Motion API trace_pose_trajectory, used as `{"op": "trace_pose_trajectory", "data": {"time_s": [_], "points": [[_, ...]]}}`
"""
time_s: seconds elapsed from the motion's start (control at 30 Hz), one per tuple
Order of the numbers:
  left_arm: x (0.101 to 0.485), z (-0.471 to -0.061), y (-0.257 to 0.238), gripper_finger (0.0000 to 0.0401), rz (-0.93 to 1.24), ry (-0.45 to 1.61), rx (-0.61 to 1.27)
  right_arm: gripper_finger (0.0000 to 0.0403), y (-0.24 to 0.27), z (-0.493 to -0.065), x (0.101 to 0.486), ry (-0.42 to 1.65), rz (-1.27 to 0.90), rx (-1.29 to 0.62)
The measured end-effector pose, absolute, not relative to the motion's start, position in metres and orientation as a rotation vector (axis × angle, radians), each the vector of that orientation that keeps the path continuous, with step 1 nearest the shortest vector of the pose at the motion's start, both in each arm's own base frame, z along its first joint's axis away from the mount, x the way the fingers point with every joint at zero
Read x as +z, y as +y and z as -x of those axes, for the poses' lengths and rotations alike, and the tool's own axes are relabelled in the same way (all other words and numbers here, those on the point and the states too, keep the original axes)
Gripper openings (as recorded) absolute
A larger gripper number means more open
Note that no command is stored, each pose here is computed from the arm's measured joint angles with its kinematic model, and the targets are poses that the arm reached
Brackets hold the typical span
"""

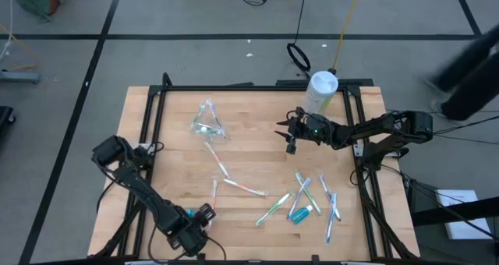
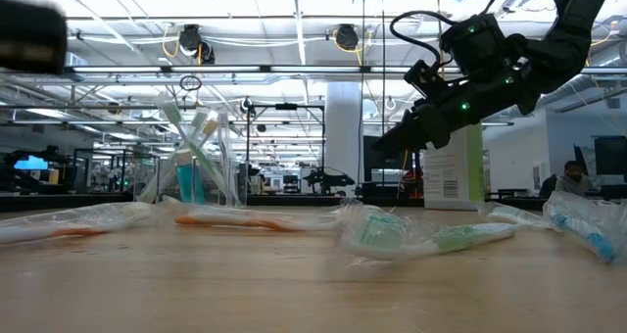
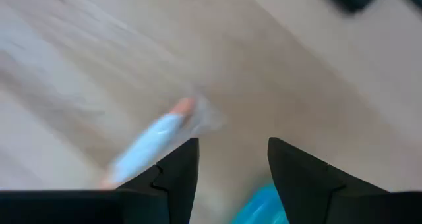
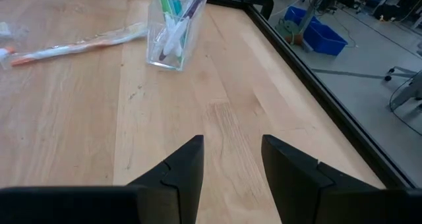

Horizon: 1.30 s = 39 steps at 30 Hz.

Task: Pick & Place toothbrushing station
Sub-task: Put the blue mouthwash into the transparent organizer

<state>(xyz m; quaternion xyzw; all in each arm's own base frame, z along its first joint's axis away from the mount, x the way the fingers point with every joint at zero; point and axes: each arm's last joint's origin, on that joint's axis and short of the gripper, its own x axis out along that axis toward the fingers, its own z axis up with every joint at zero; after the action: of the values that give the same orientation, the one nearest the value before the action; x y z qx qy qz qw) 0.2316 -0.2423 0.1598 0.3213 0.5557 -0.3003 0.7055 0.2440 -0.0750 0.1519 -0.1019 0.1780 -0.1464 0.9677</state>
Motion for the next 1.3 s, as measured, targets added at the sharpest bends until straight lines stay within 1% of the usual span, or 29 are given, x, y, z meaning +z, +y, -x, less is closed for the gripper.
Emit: {"op": "trace_pose_trajectory", "data": {"time_s": [0.1,0.17,0.23,0.3,0.4,0.5,0.6,0.7,0.83,1.07,1.3], "points": [[0.174,-0.235,-0.237,0.0189,-0.878,1.236,-0.659,0.0144,-0.075,-0.244,0.152,0.356,0.214,-0.296],[0.183,-0.238,-0.234,0.0188,-0.917,1.259,-0.645,0.0144,-0.075,-0.244,0.153,0.353,0.234,-0.294],[0.191,-0.240,-0.233,0.0189,-0.922,1.279,-0.644,0.0144,-0.075,-0.244,0.153,0.353,0.247,-0.292],[0.195,-0.239,-0.236,0.0189,-0.873,1.291,-0.669,0.0144,-0.075,-0.244,0.153,0.357,0.257,-0.290],[0.195,-0.233,-0.245,0.0188,-0.785,1.307,-0.768,0.0144,-0.075,-0.244,0.153,0.356,0.257,-0.290],[0.195,-0.225,-0.253,0.0188,-0.822,1.286,-0.833,0.0144,-0.075,-0.244,0.153,0.356,0.254,-0.291],[0.194,-0.220,-0.257,0.0188,-0.883,1.264,-0.815,0.0144,-0.075,-0.244,0.153,0.356,0.232,-0.294],[0.190,-0.220,-0.260,0.0188,-0.884,1.273,-0.801,0.0144,-0.075,-0.244,0.151,0.365,0.200,-0.298],[0.178,-0.218,-0.264,0.0188,-0.932,1.300,-0.848,0.0144,-0.075,-0.243,0.149,0.386,0.155,-0.302],[0.170,-0.212,-0.262,0.0188,-0.990,1.363,-0.849,0.0144,-0.075,-0.243,0.149,0.386,0.148,-0.303],[0.159,-0.210,-0.259,0.0188,-1.011,1.350,-0.878,0.0144,-0.075,-0.243,0.149,0.385,0.152,-0.303]]}}
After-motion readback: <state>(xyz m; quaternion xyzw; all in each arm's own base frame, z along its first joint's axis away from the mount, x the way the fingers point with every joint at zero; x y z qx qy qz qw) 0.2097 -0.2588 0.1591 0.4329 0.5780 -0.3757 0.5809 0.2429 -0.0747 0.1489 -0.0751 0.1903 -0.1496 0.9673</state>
